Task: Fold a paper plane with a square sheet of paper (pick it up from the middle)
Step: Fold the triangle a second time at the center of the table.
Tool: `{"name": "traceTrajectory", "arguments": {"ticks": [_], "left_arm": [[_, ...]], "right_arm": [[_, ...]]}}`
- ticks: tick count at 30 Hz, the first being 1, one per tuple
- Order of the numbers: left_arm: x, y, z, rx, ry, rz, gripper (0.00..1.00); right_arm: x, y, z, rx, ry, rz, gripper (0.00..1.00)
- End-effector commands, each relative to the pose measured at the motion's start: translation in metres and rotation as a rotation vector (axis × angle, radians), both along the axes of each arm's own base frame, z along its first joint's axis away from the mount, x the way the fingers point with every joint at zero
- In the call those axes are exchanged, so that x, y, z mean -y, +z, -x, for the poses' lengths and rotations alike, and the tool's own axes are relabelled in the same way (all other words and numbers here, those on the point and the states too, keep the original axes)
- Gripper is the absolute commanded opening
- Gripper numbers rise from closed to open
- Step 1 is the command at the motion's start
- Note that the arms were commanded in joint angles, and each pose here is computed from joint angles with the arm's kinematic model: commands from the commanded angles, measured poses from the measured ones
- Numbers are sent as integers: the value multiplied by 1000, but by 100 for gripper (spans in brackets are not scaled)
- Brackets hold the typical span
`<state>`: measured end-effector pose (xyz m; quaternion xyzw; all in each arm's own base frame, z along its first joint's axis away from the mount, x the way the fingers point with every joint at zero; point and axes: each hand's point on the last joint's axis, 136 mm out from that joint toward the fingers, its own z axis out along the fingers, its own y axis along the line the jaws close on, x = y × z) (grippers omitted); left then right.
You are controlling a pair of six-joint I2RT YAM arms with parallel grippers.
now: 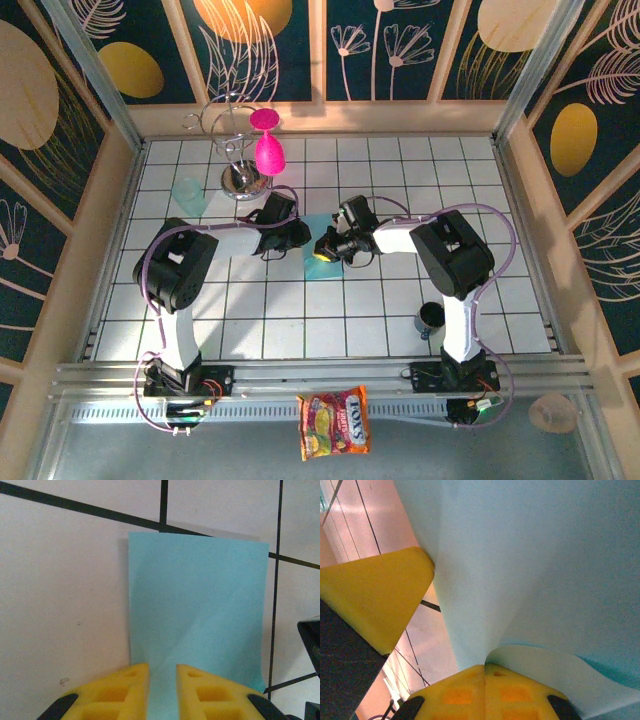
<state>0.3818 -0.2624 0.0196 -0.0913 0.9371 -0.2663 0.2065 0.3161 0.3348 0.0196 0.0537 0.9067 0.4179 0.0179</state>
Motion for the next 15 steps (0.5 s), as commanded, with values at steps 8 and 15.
{"name": "traceTrajectory", "arguments": {"ticks": [8,15], "left_arm": [[-22,46,-12,104,98,-24,28],[-44,58,-14,131,170,-23,33]], "right_arm": [[4,-19,8,-35,16,54,27],[4,-18,7,-29,14,56,37]]}}
